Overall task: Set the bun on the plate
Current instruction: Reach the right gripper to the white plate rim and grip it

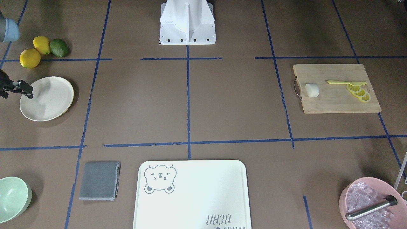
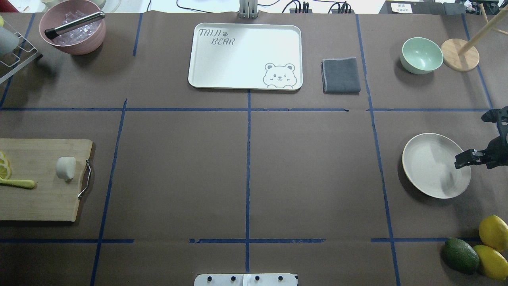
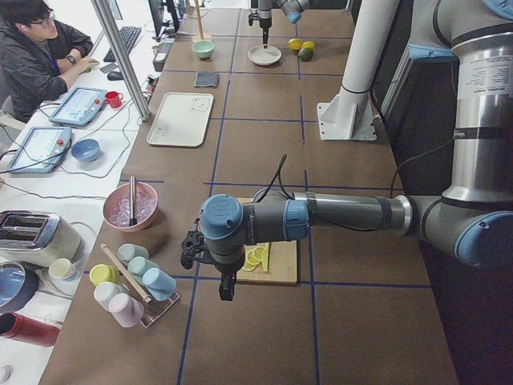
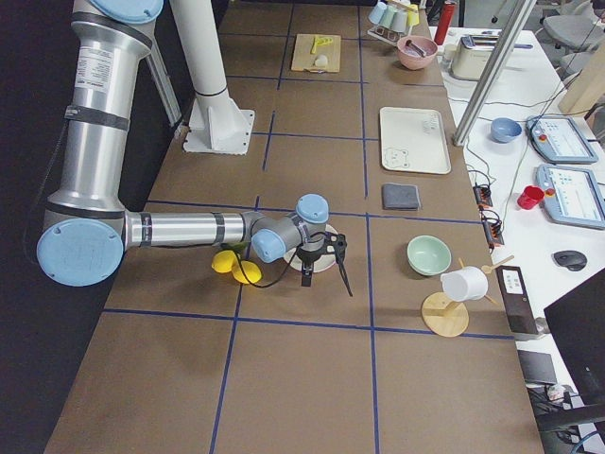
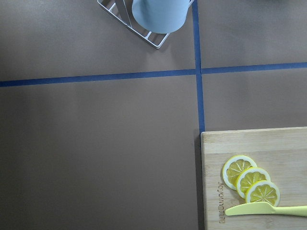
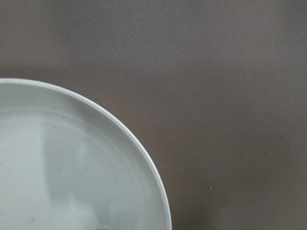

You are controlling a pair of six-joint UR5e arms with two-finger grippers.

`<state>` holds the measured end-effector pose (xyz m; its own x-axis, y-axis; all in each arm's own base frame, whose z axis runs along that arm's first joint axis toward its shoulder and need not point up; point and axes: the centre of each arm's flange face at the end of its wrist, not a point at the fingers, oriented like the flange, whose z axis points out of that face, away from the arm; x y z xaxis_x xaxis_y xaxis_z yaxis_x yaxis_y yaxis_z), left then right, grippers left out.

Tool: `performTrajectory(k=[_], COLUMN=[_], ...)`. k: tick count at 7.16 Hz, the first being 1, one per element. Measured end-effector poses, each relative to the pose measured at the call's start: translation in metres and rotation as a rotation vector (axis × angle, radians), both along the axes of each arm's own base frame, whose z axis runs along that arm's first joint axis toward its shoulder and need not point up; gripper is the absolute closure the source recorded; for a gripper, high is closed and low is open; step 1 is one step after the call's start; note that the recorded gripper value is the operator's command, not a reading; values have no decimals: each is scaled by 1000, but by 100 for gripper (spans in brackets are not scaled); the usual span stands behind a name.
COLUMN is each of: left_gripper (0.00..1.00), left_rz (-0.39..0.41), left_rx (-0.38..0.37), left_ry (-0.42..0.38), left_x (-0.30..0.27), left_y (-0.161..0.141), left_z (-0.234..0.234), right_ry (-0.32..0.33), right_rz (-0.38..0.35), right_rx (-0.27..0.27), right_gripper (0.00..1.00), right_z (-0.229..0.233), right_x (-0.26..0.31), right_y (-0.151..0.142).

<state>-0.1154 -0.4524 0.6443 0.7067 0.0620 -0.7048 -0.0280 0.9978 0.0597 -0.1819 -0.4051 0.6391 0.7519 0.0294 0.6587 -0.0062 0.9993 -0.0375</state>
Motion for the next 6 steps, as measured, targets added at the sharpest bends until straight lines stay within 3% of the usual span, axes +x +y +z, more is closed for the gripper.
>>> performTrajectory(k=[2, 3, 5, 6], left_gripper=[0, 0, 0, 0], left_rz=[1, 0, 0, 0], left_rx=[1, 2, 4, 7], left_ry=[-1, -1, -1, -1], left_x=[0, 0, 0, 0], left_y=[0, 0, -1, -2], left_z=[0, 0, -1, -3], right_ry=[0, -1, -9, -12], right_rz=[-7, -8, -16, -22], right_rx=[-3, -4, -1, 3], right_gripper=[42, 53, 93, 100], right_z=[1, 1, -3, -5], right_x=[-3, -4, -9, -13], right_y=[1, 1, -1, -2])
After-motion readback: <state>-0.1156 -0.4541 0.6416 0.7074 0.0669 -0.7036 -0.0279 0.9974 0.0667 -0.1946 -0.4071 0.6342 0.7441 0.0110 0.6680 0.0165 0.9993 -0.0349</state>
